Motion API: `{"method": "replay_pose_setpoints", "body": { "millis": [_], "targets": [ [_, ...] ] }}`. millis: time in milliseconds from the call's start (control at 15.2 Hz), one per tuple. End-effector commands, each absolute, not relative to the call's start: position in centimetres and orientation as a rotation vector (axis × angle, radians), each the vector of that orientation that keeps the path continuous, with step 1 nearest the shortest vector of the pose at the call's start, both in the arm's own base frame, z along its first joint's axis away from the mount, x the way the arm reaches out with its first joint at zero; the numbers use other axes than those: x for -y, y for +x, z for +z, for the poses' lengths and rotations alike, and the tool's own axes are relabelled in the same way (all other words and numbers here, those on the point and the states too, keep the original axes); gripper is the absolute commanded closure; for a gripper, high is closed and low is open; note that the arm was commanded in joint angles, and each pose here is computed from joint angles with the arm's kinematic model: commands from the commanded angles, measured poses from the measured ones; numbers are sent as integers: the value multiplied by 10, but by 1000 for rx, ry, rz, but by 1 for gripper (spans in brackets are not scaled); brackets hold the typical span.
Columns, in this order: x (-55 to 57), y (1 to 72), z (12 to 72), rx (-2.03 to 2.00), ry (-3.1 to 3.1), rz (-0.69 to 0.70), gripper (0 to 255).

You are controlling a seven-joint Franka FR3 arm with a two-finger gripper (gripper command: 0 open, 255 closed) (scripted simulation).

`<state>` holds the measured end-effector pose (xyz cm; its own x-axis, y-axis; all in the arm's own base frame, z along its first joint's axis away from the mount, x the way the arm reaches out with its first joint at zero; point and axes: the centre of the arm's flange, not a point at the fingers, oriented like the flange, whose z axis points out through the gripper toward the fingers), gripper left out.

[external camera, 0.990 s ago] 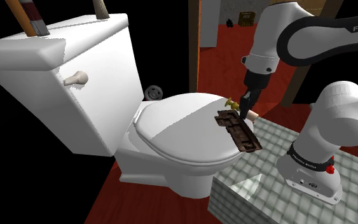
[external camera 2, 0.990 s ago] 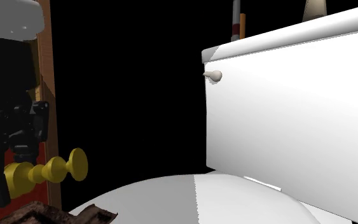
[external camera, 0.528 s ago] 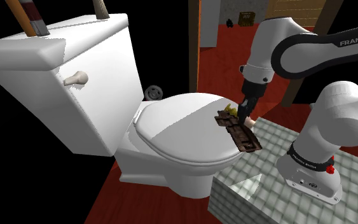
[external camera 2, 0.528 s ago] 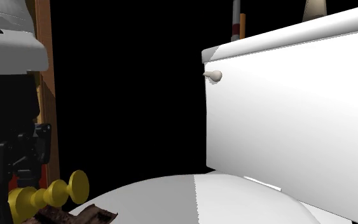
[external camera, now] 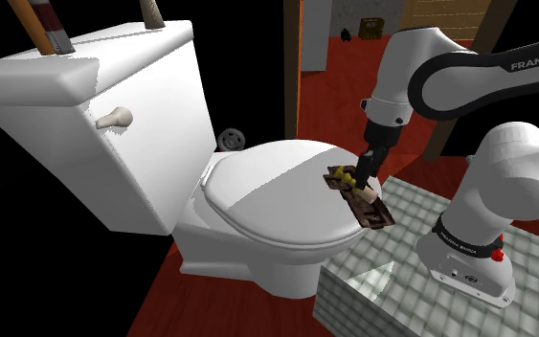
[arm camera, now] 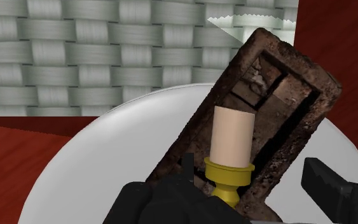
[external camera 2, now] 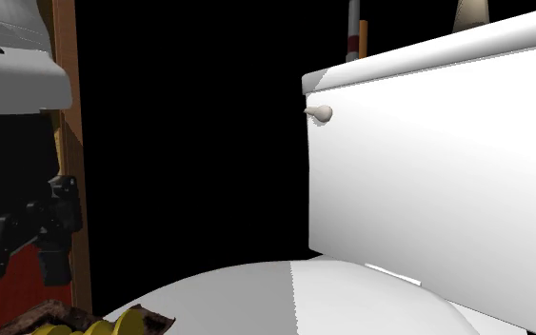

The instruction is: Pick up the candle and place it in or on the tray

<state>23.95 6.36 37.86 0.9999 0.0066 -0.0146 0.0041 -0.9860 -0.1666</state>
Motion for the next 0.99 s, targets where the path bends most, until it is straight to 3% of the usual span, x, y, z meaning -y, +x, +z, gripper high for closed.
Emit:
{"method": "replay_pose_setpoints", "body": {
  "millis": [0,198,462,924],
  "targets": [
    [-64,239,379,8,-2974,22,0],
    [-64,239,379,8,-2974,22,0],
    [-55,240,428,8,-2974,22,0],
    [-55,240,428,8,-2974,22,0]
  ]
}}
